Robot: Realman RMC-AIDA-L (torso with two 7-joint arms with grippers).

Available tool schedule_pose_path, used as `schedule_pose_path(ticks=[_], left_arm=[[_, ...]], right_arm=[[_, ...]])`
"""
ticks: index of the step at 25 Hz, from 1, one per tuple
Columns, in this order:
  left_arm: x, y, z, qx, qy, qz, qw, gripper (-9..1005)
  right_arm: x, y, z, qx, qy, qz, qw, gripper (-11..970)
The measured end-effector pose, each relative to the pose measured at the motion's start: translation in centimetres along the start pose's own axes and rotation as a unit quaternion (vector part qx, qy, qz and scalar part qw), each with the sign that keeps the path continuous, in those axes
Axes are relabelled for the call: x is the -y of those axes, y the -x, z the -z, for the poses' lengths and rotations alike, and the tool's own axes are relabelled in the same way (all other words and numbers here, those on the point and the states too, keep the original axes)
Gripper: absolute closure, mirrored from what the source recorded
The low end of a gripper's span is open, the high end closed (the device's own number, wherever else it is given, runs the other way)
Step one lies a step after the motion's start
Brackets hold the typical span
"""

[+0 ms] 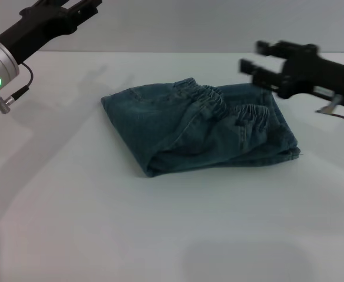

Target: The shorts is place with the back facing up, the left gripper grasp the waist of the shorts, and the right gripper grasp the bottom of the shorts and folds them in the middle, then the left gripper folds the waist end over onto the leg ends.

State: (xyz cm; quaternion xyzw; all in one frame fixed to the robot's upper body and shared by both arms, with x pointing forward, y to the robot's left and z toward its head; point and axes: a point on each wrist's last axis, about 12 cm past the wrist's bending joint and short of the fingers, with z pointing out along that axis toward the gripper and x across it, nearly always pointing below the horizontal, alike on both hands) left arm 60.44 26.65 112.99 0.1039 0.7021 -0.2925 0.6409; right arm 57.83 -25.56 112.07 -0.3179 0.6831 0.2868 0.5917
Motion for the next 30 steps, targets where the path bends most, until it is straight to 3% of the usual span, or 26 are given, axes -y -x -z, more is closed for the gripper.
schedule_pose_path(ticks=[6, 11, 14, 18, 25, 29, 30], left_arm=[[-0.1, -0.5, 0.5, 0.000, -0.002, -0.017, 1.000, 153], [-0.3, -1.3, 1.2, 0.023, -0.004, -0.048, 0.999, 153], [-0.6, -2.1, 2.4, 0.068, 0.002, -0.071, 0.995, 154], [-1.1, -3.1, 4.3, 0.131, 0.034, -0.103, 0.985, 154], [-2.1, -4.7, 7.3, 0.187, 0.126, -0.134, 0.965, 154], [-2.4, -5.0, 7.9, 0.193, 0.148, -0.134, 0.961, 154], [-3.0, -5.6, 8.9, 0.195, 0.187, -0.126, 0.955, 154]], right_arm=[[0.9, -2.1, 4.6, 0.092, -0.107, -0.002, 0.990, 449], [1.0, -4.5, 9.3, 0.158, -0.219, 0.001, 0.963, 449], [0.9, -6.1, 12.3, 0.196, -0.296, -0.004, 0.935, 449], [0.0, -8.2, 16.0, 0.236, -0.413, 0.006, 0.880, 449], [-1.5, -10.3, 19.2, 0.254, -0.558, 0.015, 0.790, 449], [-1.5, -10.5, 19.3, 0.250, -0.573, 0.011, 0.780, 449], [-1.5, -10.6, 19.2, 0.249, -0.575, 0.009, 0.779, 449]])
